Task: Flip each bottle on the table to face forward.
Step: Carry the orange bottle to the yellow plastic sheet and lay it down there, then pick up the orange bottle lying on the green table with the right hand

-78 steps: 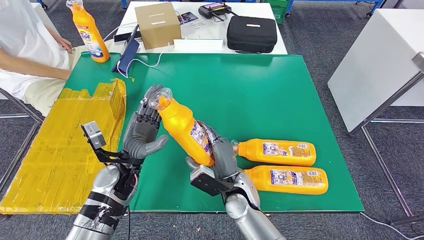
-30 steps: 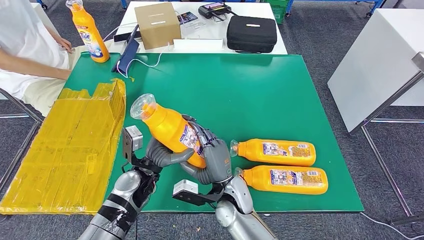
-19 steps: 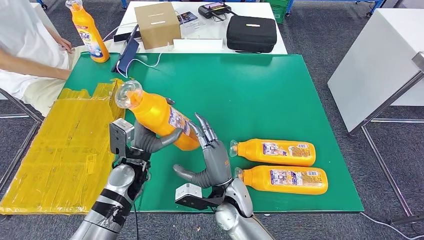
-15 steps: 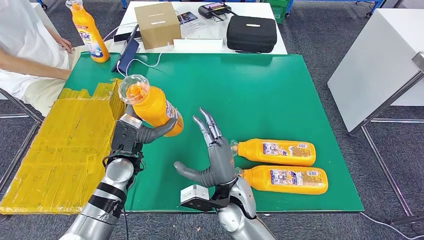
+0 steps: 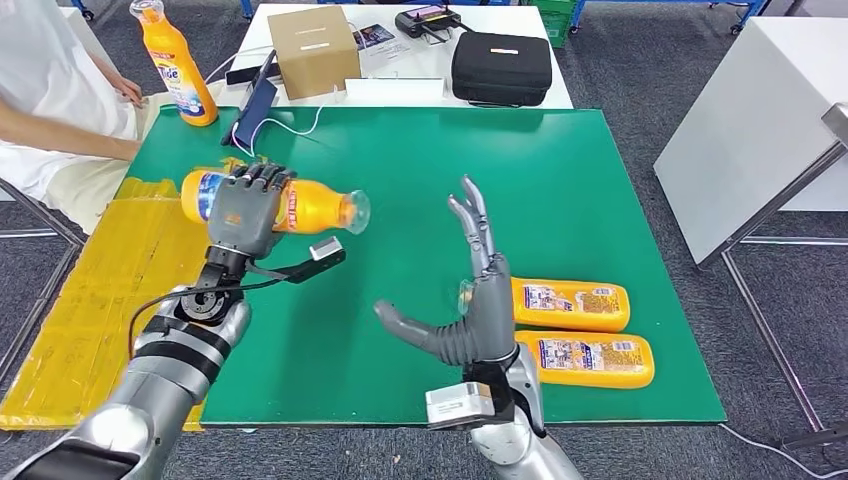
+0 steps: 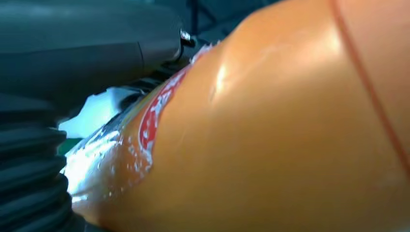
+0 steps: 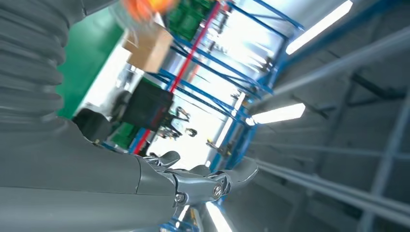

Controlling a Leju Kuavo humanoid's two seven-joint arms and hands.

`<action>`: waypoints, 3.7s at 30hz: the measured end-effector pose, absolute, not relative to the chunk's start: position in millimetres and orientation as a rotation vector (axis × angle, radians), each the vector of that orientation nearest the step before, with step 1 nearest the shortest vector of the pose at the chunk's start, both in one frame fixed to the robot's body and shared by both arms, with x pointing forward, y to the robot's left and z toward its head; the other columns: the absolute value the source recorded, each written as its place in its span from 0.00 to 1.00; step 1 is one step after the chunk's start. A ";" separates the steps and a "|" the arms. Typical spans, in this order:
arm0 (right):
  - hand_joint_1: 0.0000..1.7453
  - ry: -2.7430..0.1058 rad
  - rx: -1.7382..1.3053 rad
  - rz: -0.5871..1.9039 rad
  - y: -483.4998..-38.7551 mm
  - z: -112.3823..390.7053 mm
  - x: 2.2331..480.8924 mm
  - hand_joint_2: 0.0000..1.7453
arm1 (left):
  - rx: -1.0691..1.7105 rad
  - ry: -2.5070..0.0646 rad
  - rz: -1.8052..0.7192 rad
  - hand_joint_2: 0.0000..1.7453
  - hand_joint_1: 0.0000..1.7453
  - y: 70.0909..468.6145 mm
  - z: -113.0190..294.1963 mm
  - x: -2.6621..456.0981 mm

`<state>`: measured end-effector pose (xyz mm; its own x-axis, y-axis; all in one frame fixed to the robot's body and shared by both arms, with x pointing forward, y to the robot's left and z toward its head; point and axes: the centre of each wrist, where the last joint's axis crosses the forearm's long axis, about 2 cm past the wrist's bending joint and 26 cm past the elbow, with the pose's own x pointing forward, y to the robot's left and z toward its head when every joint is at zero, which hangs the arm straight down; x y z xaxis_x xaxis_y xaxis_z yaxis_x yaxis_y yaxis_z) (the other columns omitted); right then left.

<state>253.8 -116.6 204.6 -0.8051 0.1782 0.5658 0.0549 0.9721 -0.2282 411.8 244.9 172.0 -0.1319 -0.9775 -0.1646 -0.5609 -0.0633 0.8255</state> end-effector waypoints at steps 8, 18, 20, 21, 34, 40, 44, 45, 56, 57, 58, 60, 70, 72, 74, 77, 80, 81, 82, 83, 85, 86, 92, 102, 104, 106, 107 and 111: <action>0.00 -2.514 -0.180 0.210 -137.1 206.8 254.8 1.00 | 1.645 -1.468 -1.200 1.00 1.00 313.0 128.6 399.6; 0.00 -2.507 -0.201 0.207 -145.9 204.1 255.3 1.00 | 1.582 -1.378 -1.241 1.00 0.70 345.9 101.5 379.4; 0.00 -2.506 -0.198 0.210 -145.9 203.9 255.4 1.00 | 1.547 -1.387 -1.234 1.00 0.19 348.0 96.9 375.5; 0.00 -2.506 -0.196 0.212 -145.8 203.9 255.4 1.00 | 1.531 -1.391 -1.231 1.00 0.00 348.2 94.7 373.5; 0.00 -2.493 -0.186 0.227 -145.3 201.6 256.2 1.00 | 1.471 -1.408 -1.209 1.00 0.00 340.0 85.4 367.4; 0.00 -2.475 -0.171 0.249 -143.7 199.7 258.5 1.00 | 1.425 -1.354 -1.263 1.00 0.00 329.8 74.3 366.0; 0.00 -2.464 -0.165 0.270 -142.5 199.6 260.6 1.00 | 1.338 -1.269 -1.297 1.00 0.00 325.1 70.9 370.0; 0.00 -2.461 -0.165 0.275 -142.3 199.5 261.0 1.00 | 1.310 -1.259 -1.295 1.00 0.00 324.4 71.6 371.8; 0.00 -2.447 -0.170 0.288 -141.3 198.0 261.8 1.00 | 1.184 -1.277 -1.234 1.00 0.00 318.9 71.2 375.7; 0.00 -2.447 -0.171 0.288 -141.3 197.9 261.8 1.00 | 1.164 -1.290 -1.220 1.00 0.00 319.0 71.1 375.6; 0.00 -2.447 -0.172 0.289 -141.4 197.9 261.8 1.00 | 1.133 -1.312 -1.199 1.00 0.00 318.8 71.0 375.6; 0.00 -2.446 -0.178 0.292 -141.9 197.5 262.1 1.00 | 1.036 -1.383 -1.128 1.00 0.00 317.7 70.7 375.6; 0.00 -2.437 -0.226 0.307 -146.7 194.3 262.0 1.00 | 0.472 -1.789 -0.512 1.00 0.00 290.7 76.9 361.8; 0.00 -2.439 -0.249 0.310 -147.6 193.7 261.8 1.00 | 0.385 -1.869 -0.369 1.00 0.00 287.4 84.7 357.9; 0.00 -2.443 -0.292 0.309 -150.0 193.0 261.9 1.00 | 0.309 -1.950 -0.224 1.00 0.00 285.3 96.9 354.5; 0.00 -2.450 -0.384 0.314 -154.2 192.5 262.4 1.00 | 0.239 -2.053 -0.069 1.00 0.00 284.2 115.5 348.2; 0.00 -2.448 -0.455 0.321 -157.7 191.8 262.6 1.00 | 0.207 -2.120 -0.005 1.00 0.00 282.6 129.0 342.1; 0.00 -2.446 -0.464 0.320 -158.6 191.6 262.7 1.00 | 0.206 -2.135 0.003 1.00 0.00 282.3 131.8 340.3; 0.00 -2.444 -0.469 0.318 -159.2 191.4 262.8 1.00 | 0.205 -2.147 0.009 1.00 0.00 282.0 134.2 338.7; 0.00 -2.442 -0.475 0.319 -159.6 191.4 262.9 1.00 | 0.202 -2.157 0.015 1.00 0.00 281.8 136.3 337.4; 0.00 -2.425 -0.505 0.341 -160.6 191.2 263.1 1.00 | 0.183 -2.172 0.031 1.00 0.00 281.2 139.4 335.0; 0.00 -2.403 -0.537 0.373 -161.6 190.7 263.3 1.00 | 0.169 -2.175 0.038 1.00 0.00 281.0 139.9 333.2; 0.00 -2.071 -0.773 0.774 -191.8 163.9 272.1 1.00 | 0.076 -2.141 0.033 1.00 0.00 275.9 133.9 311.0; 0.00 -1.650 -0.809 1.145 -298.3 117.7 285.3 1.00 | -0.082 -2.085 -0.016 1.00 0.00 250.4 124.0 293.4; 0.00 -1.616 -0.833 1.169 -310.8 116.1 287.3 1.00 | -0.099 -2.085 -0.023 1.00 0.00 246.0 124.5 293.3; 0.00 -1.592 -0.850 1.184 -319.3 115.1 289.0 1.00 | -0.113 -2.083 -0.028 1.00 0.00 242.3 124.5 293.2; 0.00 -1.581 -0.856 1.188 -322.6 114.6 289.8 1.00 | -0.119 -2.081 -0.029 1.00 0.00 240.7 124.4 293.1; 0.00 -1.531 -0.900 1.206 -332.4 113.4 295.3 1.00 | -0.138 -2.077 -0.034 1.00 0.00 235.3 124.3 292.9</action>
